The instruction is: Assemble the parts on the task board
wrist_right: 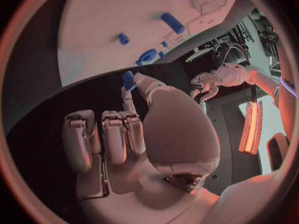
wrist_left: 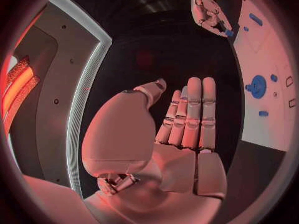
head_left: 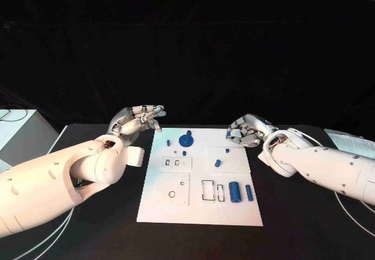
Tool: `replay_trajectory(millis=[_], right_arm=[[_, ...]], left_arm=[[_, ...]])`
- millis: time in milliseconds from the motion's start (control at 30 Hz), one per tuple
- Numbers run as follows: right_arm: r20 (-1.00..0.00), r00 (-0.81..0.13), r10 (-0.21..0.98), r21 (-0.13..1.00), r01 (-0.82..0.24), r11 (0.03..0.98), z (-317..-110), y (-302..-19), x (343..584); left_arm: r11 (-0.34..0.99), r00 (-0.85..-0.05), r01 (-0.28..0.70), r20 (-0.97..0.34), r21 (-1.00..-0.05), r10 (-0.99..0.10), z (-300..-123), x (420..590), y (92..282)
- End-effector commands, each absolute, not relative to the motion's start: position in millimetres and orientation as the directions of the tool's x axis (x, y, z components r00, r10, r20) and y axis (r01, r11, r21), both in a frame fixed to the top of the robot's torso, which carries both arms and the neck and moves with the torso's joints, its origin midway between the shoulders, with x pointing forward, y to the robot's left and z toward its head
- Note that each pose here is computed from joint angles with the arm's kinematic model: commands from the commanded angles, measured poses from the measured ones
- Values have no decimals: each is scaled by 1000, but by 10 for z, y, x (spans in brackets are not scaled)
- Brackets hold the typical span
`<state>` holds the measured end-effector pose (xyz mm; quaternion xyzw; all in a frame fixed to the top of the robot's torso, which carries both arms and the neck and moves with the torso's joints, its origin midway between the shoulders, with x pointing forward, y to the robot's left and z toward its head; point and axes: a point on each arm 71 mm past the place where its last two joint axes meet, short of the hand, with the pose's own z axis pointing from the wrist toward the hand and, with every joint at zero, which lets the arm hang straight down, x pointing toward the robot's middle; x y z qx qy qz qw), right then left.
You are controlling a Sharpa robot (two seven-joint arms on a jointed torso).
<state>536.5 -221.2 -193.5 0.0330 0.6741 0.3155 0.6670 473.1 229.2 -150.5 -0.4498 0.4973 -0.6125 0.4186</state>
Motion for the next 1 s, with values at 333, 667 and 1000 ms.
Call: replay_trajectory(millis=[333,667,1000], right_arm=[[-852,-174,493,519,-388,761,-1892,-1353,5064],[-870,-190,456,494,-364,790,-2014,-884,4885],[-884,-197,423,467,-354,810,-2154,-655,4804]], left_arm=[[-163,-262,73,139,-984,-955,-1503,4738,2262],[-163,-263,72,139,-984,-955,-1504,4738,2257],[-164,-264,71,140,-984,-954,-1507,4740,2252]])
